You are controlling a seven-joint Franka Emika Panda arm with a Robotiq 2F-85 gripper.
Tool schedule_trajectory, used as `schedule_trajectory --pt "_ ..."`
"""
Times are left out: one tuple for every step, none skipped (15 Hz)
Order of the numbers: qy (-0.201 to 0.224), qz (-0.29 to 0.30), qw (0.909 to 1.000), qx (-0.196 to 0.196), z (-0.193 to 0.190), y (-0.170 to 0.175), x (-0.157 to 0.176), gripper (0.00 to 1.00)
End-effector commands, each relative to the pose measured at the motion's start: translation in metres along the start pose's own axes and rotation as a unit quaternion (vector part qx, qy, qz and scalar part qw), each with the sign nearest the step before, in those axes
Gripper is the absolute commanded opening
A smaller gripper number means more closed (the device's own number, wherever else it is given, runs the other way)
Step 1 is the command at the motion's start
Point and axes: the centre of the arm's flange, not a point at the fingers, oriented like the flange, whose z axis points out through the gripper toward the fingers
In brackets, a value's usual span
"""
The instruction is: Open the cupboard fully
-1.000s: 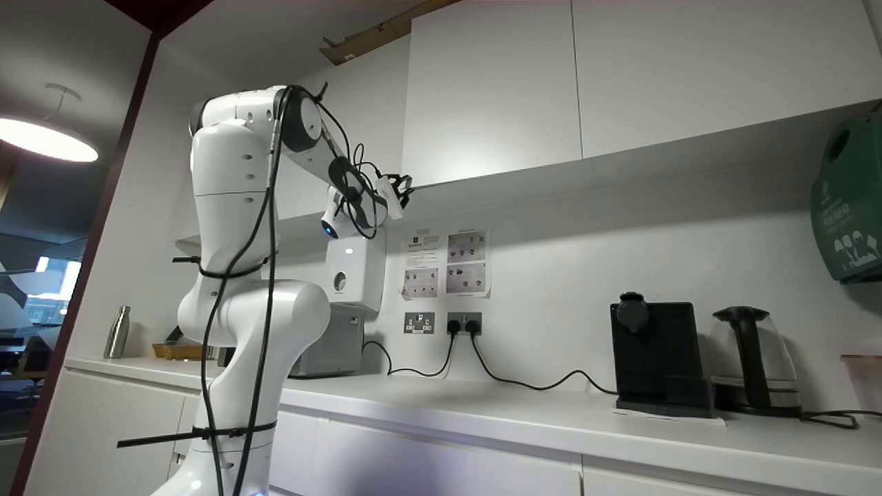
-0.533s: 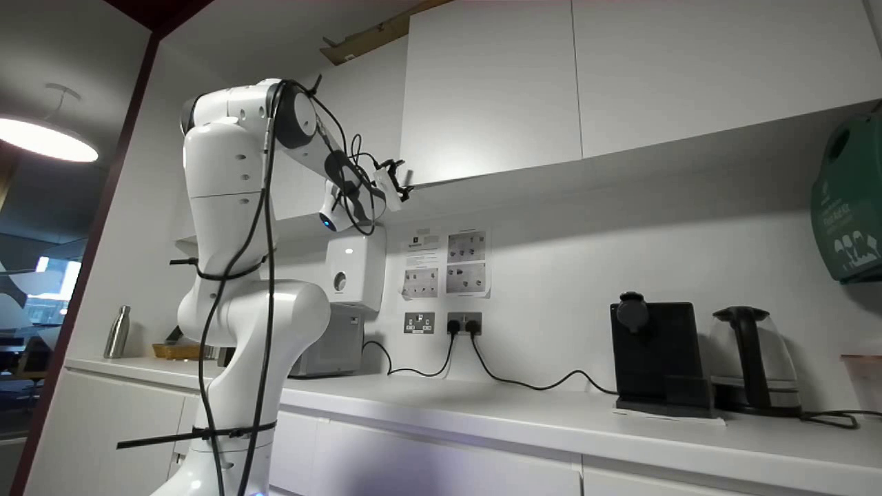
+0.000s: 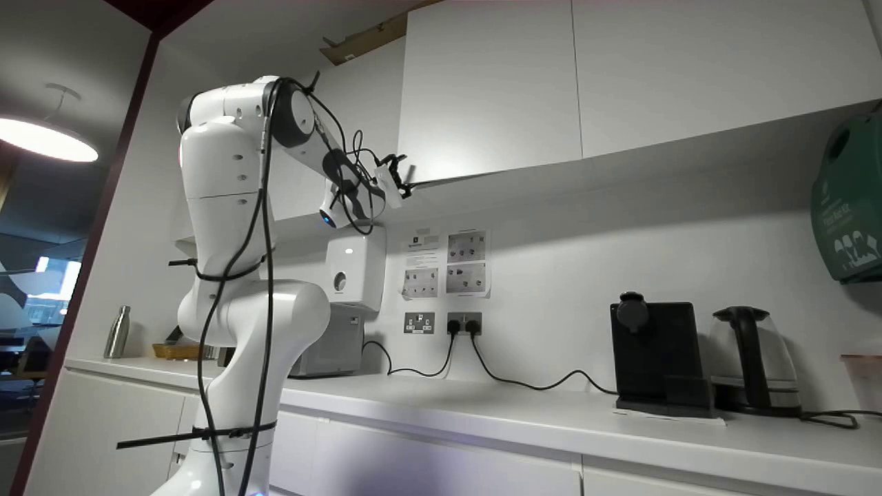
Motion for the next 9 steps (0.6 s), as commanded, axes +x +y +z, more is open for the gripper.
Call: schedule_trajectory --pt "-0.045 -0.02 0.9961 -0.073 0.008 0.021 -0.02 1.0" --pt "-0.049 -0.026 0.9946 -0.088 0.008 0.02 -0.023 1.0" --pt "-0.056 -0.031 0.9925 -0.104 0.007 0.019 -0.025 1.0" --pt "-0.063 -0.038 0.9902 -0.119 0.008 0.018 -0.028 1.0" --pt "-0.071 -0.045 0.9875 -0.133 0.009 0.018 -0.032 1.0" --pt "-0.078 -0.051 0.985 -0.145 0.008 0.018 -0.035 1.0" --pt "-0.079 -0.056 0.9834 -0.153 0.006 0.017 -0.035 1.0" --pt "-0.08 -0.061 0.9816 -0.162 0.004 0.016 -0.036 1.0" --pt "-0.079 -0.067 0.9799 -0.17 0.003 0.015 -0.037 1.0"
